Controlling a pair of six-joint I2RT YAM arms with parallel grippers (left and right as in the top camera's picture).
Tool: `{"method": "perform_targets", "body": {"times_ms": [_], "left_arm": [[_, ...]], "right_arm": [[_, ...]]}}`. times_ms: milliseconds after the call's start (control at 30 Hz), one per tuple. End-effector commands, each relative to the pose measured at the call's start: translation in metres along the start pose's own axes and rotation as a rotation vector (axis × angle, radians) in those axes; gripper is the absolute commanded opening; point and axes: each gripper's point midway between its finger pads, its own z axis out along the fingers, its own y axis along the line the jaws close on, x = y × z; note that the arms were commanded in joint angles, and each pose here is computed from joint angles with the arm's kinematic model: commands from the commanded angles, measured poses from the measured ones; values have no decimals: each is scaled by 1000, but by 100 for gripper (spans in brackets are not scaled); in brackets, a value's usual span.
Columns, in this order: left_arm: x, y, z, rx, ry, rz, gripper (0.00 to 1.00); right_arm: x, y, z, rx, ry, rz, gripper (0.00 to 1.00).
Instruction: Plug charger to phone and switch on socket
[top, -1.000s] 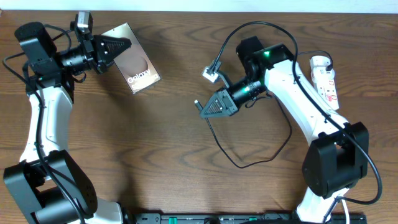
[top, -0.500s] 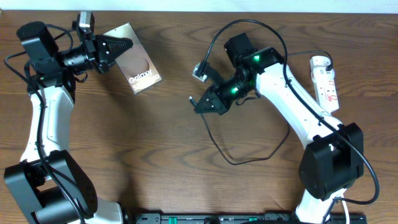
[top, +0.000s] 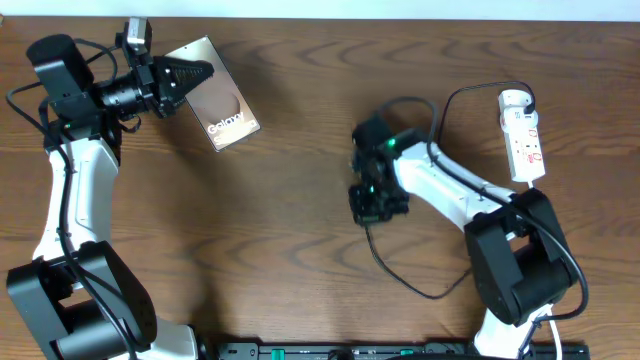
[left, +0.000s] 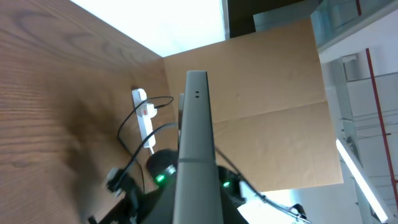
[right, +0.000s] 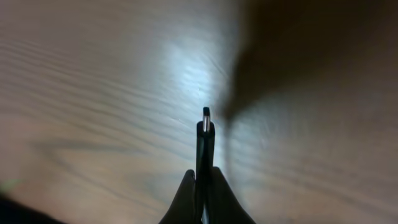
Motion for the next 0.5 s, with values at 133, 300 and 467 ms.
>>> {"method": "perform_targets", "body": {"times_ms": [133,300,467], "left_arm": [[4,-12,0,22,27,37,7],[4,-12,0,22,27,37,7],[4,-12,0,22,27,37,7]], "right_arm": [[28,-15,21,66,66,106,1],[38,-20,30,113,74,130,1],[45,-20,40,128,72,143,14]]}}
